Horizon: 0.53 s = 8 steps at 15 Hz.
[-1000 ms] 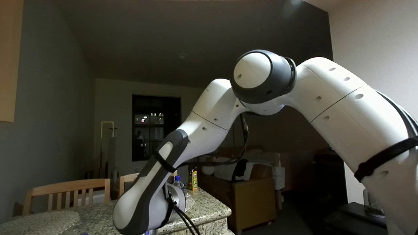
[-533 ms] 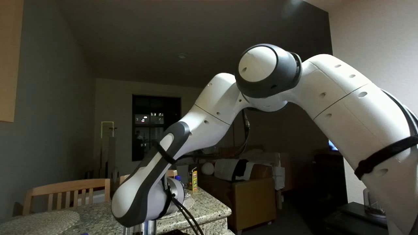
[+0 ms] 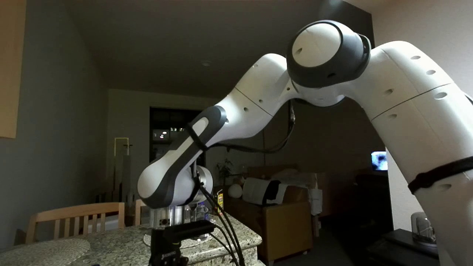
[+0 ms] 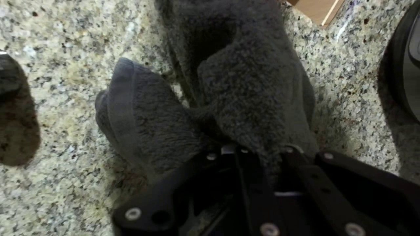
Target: Put the black towel on the black can
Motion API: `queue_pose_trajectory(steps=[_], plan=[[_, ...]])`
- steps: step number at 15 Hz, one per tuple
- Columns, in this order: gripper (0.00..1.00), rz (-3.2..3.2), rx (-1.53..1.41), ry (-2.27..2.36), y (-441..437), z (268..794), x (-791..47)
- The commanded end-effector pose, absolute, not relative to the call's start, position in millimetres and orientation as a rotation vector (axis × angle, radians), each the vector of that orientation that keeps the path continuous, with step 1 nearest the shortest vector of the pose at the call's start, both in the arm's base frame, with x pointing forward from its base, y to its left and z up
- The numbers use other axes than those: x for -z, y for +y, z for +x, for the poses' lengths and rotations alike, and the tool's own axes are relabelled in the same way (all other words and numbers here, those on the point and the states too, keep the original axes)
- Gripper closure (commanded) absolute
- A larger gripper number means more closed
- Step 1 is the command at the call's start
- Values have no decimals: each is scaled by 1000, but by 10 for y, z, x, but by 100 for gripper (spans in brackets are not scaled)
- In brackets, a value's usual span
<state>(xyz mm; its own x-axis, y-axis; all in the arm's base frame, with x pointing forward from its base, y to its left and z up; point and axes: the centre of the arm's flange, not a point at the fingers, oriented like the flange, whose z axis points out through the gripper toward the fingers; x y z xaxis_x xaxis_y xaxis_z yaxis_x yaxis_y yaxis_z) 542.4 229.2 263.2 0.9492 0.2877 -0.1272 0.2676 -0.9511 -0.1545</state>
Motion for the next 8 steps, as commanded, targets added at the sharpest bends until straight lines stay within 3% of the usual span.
queue_pose_trajectory(steps=[1, 8], plan=[[92, -2984, -211, -409, 2013, 5345, -3135], [92, -3109, 27, -302, 1629, 5416, -3980]])
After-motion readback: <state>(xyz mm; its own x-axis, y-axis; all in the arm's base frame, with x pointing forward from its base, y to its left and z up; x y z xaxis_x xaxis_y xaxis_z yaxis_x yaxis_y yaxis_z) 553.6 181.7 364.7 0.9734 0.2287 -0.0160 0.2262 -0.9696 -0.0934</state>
